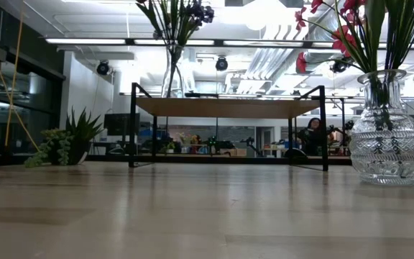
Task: Pick and place flowers into a vace then onto a shelf
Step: Put the right flowers transparent vase on the shelf
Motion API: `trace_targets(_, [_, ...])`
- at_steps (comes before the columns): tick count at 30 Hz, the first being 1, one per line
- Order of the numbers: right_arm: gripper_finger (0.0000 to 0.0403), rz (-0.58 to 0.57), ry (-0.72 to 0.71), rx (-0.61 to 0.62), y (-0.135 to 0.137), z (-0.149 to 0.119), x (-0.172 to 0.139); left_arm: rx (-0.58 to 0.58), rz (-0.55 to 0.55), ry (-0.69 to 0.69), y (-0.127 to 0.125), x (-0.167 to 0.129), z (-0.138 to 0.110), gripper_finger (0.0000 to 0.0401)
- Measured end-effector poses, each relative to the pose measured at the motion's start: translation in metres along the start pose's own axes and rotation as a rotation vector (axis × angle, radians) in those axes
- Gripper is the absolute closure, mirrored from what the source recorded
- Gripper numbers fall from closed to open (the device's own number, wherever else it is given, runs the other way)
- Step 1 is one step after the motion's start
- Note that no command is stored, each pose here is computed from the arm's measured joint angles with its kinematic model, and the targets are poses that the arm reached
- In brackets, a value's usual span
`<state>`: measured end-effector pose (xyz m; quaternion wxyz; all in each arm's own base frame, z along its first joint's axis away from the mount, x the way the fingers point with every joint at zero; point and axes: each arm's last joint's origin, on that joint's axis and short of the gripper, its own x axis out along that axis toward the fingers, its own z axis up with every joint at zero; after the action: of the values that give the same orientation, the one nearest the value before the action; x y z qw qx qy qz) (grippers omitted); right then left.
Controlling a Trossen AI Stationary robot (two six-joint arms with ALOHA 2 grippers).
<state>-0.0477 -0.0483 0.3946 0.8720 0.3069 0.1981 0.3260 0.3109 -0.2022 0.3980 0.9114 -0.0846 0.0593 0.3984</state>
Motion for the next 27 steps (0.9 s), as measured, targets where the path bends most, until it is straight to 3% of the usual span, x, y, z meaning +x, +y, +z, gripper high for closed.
trace_targets(4, [0.0279, -0.121, 0.104, 0.098, -0.011, -0.012, 0.001, -0.075, -0.041, 0.025, -0.007, -0.004, 0.001, 0.0048])
trace_targets(12, [0.0279, -0.311, 0.224, 0.150, -0.024, -0.035, 0.023, -0.063, -0.104, 0.041, -0.018, -0.006, 0.006, 0.0048])
trace_targets(22, [0.0279, -0.420, 0.432, 0.253, -0.055, -0.072, 0.079, -0.040, -0.136, 0.038, -0.021, -0.016, 0.006, 0.0048])
trace_targets(27, [0.0279, -0.355, 0.434, 0.271, -0.070, -0.083, 0.110, -0.030, -0.162, 0.040, -0.022, -0.027, 0.004, 0.0048])
